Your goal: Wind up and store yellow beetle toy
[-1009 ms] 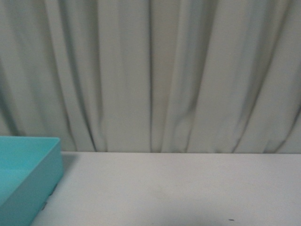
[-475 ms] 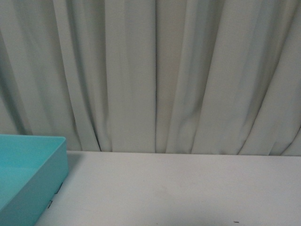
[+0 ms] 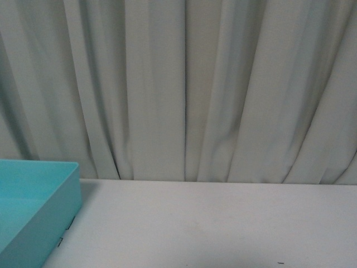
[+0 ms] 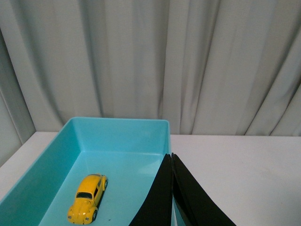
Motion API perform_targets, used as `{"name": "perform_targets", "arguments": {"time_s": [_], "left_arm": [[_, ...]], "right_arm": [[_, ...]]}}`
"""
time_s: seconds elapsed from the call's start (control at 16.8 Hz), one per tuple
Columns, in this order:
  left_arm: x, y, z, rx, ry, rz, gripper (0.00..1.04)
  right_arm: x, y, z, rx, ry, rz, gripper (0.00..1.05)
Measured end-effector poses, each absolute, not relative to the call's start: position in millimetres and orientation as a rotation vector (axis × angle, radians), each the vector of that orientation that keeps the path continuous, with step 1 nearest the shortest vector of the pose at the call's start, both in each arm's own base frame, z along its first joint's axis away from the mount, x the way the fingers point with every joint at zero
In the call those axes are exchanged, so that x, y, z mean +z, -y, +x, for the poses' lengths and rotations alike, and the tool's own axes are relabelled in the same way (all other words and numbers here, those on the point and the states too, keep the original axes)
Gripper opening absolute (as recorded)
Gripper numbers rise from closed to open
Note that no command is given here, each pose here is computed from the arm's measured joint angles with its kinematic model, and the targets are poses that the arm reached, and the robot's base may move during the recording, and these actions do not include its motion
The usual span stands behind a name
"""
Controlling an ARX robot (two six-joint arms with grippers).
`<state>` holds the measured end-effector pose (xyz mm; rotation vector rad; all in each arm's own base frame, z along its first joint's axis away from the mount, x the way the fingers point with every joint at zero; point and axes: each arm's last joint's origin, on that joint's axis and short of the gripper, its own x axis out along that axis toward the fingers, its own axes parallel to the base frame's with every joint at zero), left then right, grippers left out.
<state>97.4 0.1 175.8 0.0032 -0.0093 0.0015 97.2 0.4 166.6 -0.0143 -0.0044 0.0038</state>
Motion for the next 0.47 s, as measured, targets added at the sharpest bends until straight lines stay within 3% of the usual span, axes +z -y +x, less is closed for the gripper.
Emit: {"name": "perform_targets", "arguments": {"time_s": [0.47], "left_arm": [[166.1, -0.1, 97.5, 0.001, 0.0, 0.003, 0.02]], "right_arm": [[166.6, -0.4, 97.2, 0.004, 0.004, -0.014, 0.98]]}}
